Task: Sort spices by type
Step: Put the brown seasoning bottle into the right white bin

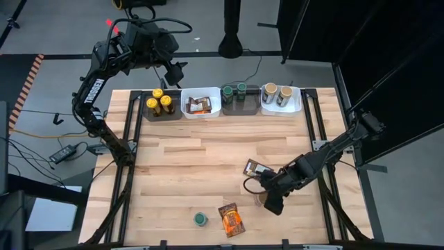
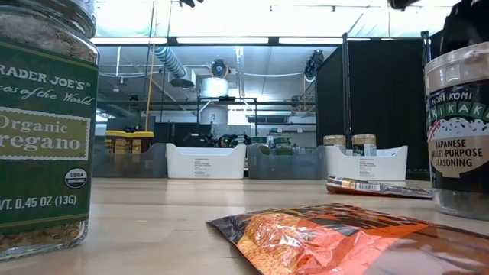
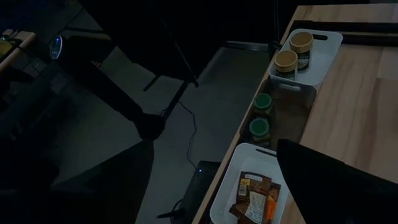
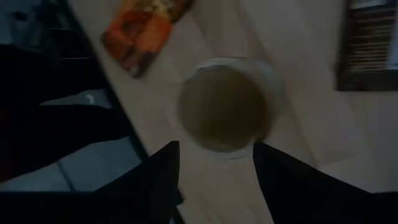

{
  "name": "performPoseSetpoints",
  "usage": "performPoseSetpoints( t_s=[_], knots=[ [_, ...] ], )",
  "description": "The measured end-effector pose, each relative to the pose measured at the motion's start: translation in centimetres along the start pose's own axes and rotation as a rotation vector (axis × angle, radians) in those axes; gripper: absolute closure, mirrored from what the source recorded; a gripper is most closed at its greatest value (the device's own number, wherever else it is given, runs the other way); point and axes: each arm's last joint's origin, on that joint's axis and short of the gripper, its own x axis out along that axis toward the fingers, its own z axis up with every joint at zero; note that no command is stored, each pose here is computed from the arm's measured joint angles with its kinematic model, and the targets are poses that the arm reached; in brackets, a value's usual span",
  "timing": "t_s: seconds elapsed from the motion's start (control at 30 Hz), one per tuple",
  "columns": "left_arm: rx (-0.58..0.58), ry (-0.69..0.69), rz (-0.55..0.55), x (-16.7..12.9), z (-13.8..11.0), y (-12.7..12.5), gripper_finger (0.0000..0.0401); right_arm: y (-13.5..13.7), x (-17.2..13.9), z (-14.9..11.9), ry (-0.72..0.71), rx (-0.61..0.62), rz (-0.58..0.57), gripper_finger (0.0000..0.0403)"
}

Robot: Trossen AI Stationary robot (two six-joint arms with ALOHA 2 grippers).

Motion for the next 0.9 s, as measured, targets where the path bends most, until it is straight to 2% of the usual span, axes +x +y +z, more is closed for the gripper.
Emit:
performPoseSetpoints(
  t_s=[0.2, 0.67, 0.77, 0.9],
  knots=[
    [0.000, 0.002, -0.001, 0.0, 0.0, 0.0, 0.0055, -1.1, -0.1, 0.4, 0.006, 0.022, -0.086, 0.0188],
    [0.001, 0.006, -0.002, 0.1, 0.0, 0.0, 0.0055, -1.9, -0.3, 1.0, 0.000, 0.000, -0.132, 0.0196],
    [0.001, 0.006, -0.002, 0.1, 0.0, 0.0, 0.0055, -1.7, -1.0, 1.0, -0.017, -0.042, -0.134, 0.0201],
    [0.002, 0.010, -0.003, 0.1, -0.1, 0.0, 0.0055, 0.1, -3.6, 1.7, -0.133, -0.142, -0.129, 0.0212]
  ],
)
